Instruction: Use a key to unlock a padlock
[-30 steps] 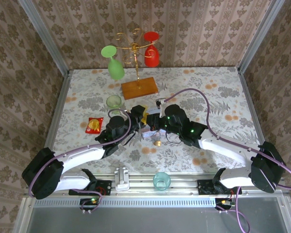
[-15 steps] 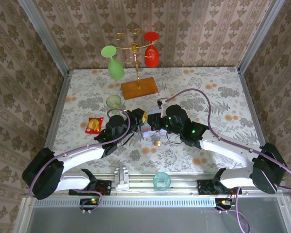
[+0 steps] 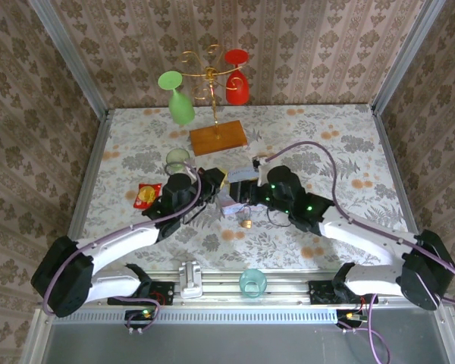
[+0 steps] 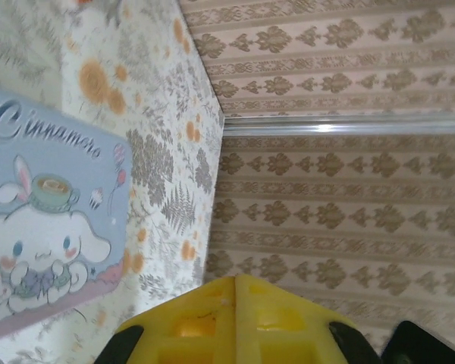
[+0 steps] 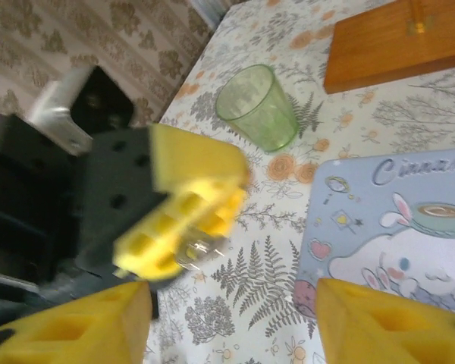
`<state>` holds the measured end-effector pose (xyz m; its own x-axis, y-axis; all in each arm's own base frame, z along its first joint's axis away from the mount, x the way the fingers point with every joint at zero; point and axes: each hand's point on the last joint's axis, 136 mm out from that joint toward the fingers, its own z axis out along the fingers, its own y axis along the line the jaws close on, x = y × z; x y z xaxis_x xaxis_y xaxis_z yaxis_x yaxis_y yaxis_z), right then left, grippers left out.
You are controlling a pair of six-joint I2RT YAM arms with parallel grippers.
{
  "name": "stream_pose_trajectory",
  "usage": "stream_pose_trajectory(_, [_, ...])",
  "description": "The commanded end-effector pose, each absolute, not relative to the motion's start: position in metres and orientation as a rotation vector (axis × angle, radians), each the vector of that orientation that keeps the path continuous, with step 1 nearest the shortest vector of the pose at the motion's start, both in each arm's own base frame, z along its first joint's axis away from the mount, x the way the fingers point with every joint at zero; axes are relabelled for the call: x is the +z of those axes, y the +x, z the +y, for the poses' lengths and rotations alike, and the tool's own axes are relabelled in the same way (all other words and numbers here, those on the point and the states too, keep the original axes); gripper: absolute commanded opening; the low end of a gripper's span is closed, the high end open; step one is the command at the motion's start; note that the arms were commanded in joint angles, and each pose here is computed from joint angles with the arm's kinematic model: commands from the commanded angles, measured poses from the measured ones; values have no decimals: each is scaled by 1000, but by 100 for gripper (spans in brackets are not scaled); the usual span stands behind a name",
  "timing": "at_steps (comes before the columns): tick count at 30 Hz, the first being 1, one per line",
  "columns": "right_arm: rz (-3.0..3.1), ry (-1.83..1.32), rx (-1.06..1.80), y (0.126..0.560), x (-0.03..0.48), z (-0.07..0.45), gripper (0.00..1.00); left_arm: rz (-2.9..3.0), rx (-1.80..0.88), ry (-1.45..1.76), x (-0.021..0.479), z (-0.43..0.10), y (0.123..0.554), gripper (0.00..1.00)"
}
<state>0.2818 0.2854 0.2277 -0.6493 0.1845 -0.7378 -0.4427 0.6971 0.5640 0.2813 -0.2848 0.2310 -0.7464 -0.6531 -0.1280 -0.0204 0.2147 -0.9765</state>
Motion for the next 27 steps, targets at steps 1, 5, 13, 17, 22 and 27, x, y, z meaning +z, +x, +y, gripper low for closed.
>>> stream_pose_trajectory(1, [1986,-269,1086,272,256,270,71,1963,-1387,-158,266,-290,274,0])
stream_pose_trajectory(5, [1917,-353,1243,259,271,264,71,1823,-1398,128,290,-302,262,0])
stream_pose_trajectory(13, [1718,-441,1422,243,304,271,66,1669,-1324,585,327,-313,229,0])
stream_pose_trajectory(17, [1679,-475,1467,241,311,277,64,1606,-1340,594,339,-310,223,0])
stream_pose_trajectory(22, [1639,-503,1510,241,316,289,61,1542,-1391,570,353,-310,221,0])
stream_pose_trajectory(27, [1597,-524,1549,242,322,295,52,1497,-1418,576,364,-312,218,0])
